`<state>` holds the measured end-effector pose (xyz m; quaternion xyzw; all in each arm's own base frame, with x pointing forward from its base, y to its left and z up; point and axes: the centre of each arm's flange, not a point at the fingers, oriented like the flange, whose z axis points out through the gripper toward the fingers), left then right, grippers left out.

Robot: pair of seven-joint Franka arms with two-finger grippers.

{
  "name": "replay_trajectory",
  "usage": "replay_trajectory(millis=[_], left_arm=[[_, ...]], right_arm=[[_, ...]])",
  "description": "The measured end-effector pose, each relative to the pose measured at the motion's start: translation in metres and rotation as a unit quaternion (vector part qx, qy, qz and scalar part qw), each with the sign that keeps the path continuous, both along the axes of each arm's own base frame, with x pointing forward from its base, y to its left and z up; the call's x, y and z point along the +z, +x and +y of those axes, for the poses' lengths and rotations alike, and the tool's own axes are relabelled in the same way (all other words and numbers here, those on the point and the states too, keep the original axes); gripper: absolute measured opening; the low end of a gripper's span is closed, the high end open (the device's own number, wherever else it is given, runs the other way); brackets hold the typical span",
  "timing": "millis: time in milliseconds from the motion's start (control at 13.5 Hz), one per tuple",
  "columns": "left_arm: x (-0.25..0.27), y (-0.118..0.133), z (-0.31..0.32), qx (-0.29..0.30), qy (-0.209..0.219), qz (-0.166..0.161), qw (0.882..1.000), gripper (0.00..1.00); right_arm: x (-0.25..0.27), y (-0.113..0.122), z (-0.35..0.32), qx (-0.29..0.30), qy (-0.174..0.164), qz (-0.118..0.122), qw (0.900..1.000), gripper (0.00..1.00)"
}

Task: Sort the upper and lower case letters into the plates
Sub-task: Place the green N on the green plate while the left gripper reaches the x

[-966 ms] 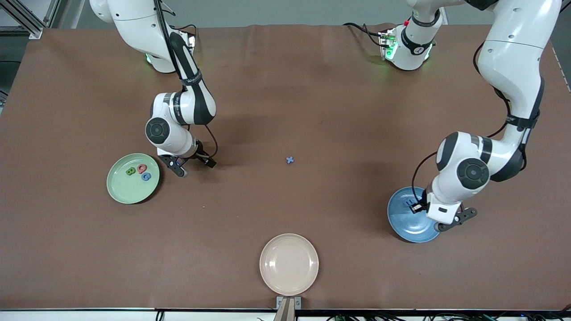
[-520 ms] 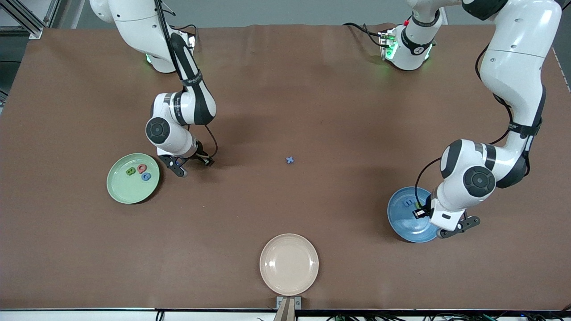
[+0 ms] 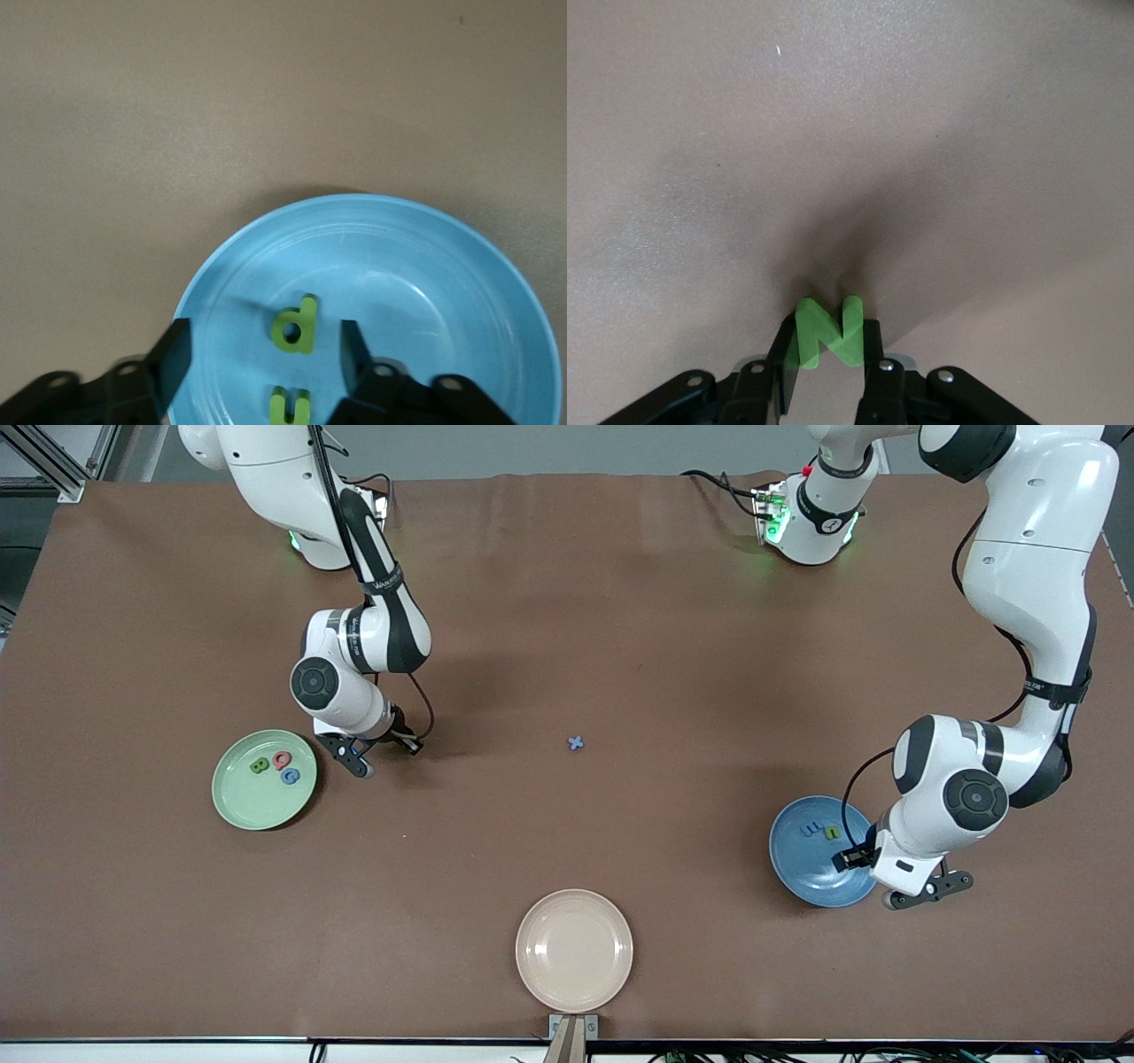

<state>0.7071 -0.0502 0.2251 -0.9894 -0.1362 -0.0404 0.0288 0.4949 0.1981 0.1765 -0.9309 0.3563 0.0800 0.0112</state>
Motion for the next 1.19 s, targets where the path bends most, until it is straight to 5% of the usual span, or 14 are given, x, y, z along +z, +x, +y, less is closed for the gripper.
replay_trajectory(millis=[149, 372, 595, 818, 1189], left_arm=[[0.005, 0.002, -0.008, -0.002, -0.004, -0.005, 1.000, 0.98], [0.014, -0.002, -0.044, -0.001, -0.019, -0.003, 1.000, 1.00], [0.025, -0.021, -0.111, 0.030, -0.044, 0.026, 0.998, 0.99], [0.037, -0.049, -0.189, 0.063, -0.069, 0.045, 0.995, 0.99], [0.028, -0.128, -0.327, 0.098, -0.062, 0.065, 0.991, 0.98]], right_arm=[[0.000, 0.000, 0.000, 0.001, 0.000, 0.000, 1.000, 0.33], [0.007, 0.005, 0.001, 0.010, 0.001, 0.016, 1.000, 0.33], [0.048, 0.038, -0.031, 0.064, -0.036, 0.043, 0.996, 0.33], [0.098, 0.069, -0.111, 0.150, -0.016, 0.049, 0.987, 0.33], [0.105, 0.078, -0.240, 0.267, 0.020, 0.024, 0.963, 0.33]])
